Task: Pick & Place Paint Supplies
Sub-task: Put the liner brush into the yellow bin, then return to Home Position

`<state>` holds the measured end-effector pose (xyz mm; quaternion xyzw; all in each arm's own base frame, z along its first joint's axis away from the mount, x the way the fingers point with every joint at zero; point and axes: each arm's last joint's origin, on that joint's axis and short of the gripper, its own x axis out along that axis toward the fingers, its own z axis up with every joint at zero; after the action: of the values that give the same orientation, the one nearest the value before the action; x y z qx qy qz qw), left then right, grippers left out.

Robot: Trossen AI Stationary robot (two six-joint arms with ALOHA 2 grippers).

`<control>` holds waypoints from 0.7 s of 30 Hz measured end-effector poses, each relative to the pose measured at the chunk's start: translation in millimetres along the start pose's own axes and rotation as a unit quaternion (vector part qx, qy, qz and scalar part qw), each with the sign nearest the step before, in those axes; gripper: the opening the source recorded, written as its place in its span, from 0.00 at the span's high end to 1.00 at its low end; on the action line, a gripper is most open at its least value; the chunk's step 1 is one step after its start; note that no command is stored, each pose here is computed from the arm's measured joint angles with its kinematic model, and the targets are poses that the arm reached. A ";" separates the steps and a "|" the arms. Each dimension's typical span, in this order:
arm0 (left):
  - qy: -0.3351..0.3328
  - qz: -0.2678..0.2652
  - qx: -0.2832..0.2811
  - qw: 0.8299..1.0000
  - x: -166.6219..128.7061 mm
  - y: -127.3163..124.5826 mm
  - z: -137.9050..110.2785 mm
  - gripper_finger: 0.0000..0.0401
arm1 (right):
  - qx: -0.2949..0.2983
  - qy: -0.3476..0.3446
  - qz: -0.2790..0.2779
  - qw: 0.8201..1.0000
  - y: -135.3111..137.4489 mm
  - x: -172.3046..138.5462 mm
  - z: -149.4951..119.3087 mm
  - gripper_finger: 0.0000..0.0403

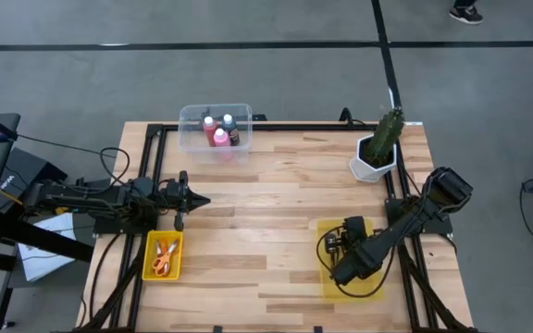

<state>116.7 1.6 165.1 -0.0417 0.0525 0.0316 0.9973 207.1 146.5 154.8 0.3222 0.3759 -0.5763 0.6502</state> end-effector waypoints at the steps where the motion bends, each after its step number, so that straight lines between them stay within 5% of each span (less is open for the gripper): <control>1: 0.000 0.000 0.000 1.000 0.0 0.0 0.0 1.00 | 0.000 0.000 0.000 1.000 0.0 0.0 0.0 1.00; 21: 0.000 -0.002 0.000 1.000 0.0 -0.1 0.0 1.00 | 0.000 -0.013 0.009 1.000 0.5 0.0 0.8 0.85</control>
<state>116.7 1.5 165.1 -0.0420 0.0526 0.0294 0.9973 207.7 145.9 155.2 0.3179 0.3647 -0.5748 0.6599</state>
